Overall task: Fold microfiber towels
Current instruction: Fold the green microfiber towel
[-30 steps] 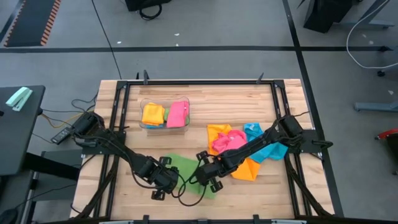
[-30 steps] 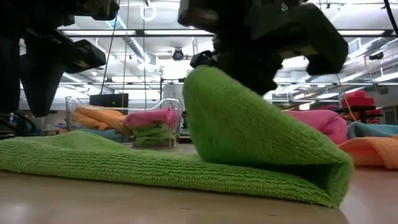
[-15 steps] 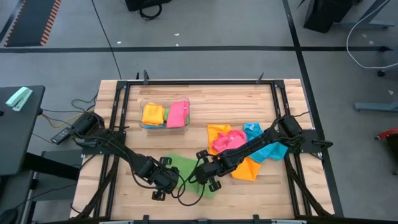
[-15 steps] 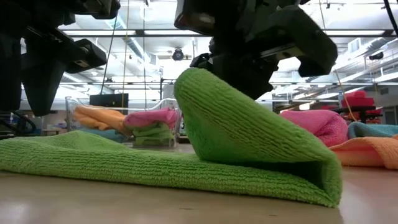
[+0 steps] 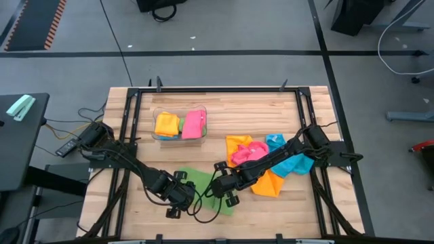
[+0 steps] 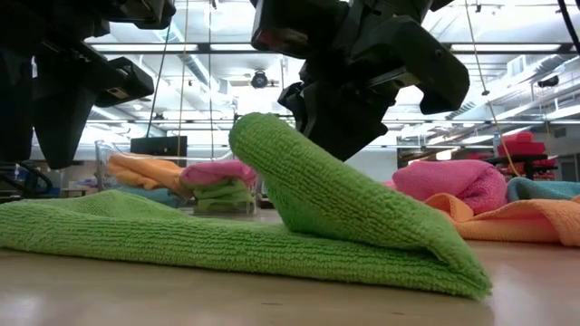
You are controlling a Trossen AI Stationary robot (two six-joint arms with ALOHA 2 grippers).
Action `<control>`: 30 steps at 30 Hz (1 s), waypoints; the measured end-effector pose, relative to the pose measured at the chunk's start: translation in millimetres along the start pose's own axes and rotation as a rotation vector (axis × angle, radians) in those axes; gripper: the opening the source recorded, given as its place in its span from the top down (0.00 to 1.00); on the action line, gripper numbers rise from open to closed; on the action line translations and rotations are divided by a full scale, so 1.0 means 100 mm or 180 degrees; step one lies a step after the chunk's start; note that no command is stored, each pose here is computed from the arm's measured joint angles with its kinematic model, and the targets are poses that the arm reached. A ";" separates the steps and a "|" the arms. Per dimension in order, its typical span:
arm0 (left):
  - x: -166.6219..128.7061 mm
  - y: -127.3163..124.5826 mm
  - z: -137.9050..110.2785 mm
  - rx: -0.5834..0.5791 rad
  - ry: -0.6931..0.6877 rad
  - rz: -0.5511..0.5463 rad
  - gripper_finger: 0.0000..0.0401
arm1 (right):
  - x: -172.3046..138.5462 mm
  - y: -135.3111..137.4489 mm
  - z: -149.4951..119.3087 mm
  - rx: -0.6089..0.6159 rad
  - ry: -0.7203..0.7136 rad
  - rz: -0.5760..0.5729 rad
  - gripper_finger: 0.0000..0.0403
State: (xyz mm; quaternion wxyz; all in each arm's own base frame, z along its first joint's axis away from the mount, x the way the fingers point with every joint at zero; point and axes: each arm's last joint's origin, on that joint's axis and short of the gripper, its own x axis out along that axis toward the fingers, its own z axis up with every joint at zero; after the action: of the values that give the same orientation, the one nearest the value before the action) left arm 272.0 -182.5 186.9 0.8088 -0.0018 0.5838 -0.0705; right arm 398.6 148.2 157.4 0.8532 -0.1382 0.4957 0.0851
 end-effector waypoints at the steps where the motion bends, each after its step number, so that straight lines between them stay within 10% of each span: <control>1: 0.00 0.00 0.00 0.0001 -0.0001 0.0000 0.70 | 0.00 0.00 0.00 0.0000 0.0000 0.0000 0.94; 23: -0.01 0.00 -0.05 -0.0002 0.0208 -0.0118 0.72 | -0.12 -0.19 0.06 0.0161 -0.0129 -0.0441 0.58; 30: -0.10 -0.02 -0.19 -0.0030 0.0619 -0.0205 0.72 | -0.22 -0.10 0.11 0.0068 -0.0265 -0.0085 0.57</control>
State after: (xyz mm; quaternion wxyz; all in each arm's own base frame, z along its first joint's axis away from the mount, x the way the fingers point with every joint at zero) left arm 250.8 -182.0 190.6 0.7456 -0.0175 0.6596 -0.0936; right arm 399.5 141.8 182.9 0.8755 -0.1321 0.4588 0.0740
